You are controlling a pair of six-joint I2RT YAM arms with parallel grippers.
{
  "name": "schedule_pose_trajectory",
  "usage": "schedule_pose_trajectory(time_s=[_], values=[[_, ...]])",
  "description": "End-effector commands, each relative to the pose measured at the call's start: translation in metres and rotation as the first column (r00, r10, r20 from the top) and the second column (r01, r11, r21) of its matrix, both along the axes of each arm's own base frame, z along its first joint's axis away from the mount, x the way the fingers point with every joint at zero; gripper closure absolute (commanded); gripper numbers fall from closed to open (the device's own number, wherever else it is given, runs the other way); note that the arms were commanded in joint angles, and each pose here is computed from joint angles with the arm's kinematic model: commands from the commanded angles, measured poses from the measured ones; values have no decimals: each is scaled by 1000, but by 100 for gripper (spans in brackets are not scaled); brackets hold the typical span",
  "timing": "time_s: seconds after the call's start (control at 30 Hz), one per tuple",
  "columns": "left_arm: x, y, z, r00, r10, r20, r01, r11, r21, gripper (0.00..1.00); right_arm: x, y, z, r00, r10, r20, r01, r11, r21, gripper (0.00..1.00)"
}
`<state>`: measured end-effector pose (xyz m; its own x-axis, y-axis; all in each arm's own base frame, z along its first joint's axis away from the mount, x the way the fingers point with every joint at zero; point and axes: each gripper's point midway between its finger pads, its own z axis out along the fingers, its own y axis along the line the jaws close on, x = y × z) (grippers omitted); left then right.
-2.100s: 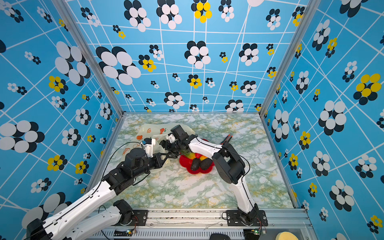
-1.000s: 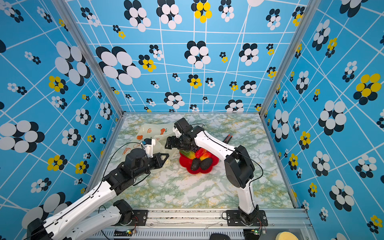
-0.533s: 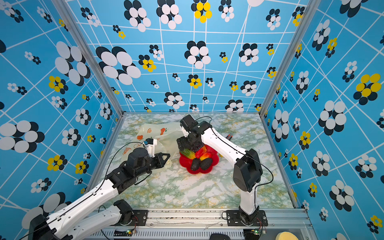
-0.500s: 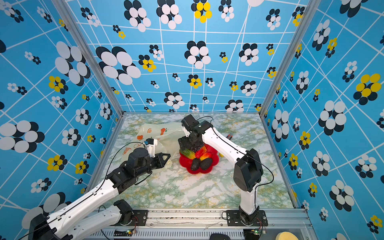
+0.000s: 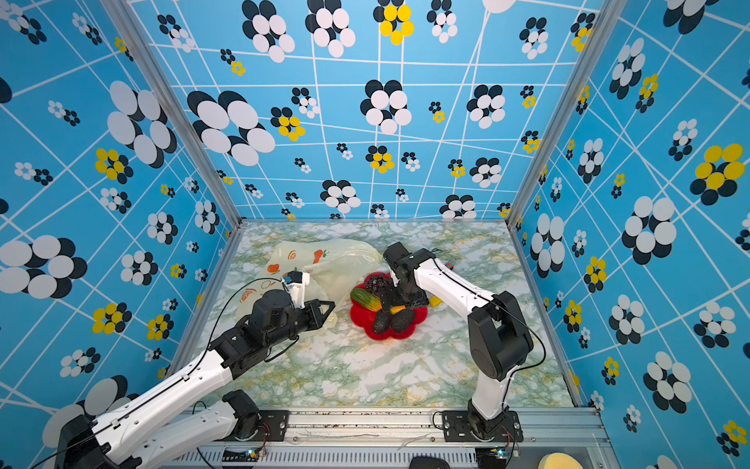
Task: Place the fruits into the plastic bag
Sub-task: 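Lower the right gripper onto the dark avocado on the plate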
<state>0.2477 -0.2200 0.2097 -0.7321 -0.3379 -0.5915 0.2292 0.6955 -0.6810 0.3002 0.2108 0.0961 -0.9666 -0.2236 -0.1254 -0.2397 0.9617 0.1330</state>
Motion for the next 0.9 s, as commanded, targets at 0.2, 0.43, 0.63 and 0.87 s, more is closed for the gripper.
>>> schedule_pose_trajectory(time_s=[0.2, 0.43, 0.63, 0.87], values=[[1, -4, 8, 1000, -11, 25, 11, 1000, -9, 100, -9, -9, -14, 998, -52, -38, 52, 999, -2, 6], [-2, 1, 7, 1000, 3, 29, -3, 1000, -14, 100, -7, -13, -21, 997, -57, -55, 57, 998, -9, 7], [-6, 8, 6, 999, 21, 29, -21, 1000, -17, 100, -9, -13, -33, 995, -70, -76, 70, 998, 2, 7], [-6, 8, 8, 999, 24, 26, -24, 999, -21, 100, -9, -6, -42, 993, -67, -97, 71, 997, 36, 7]])
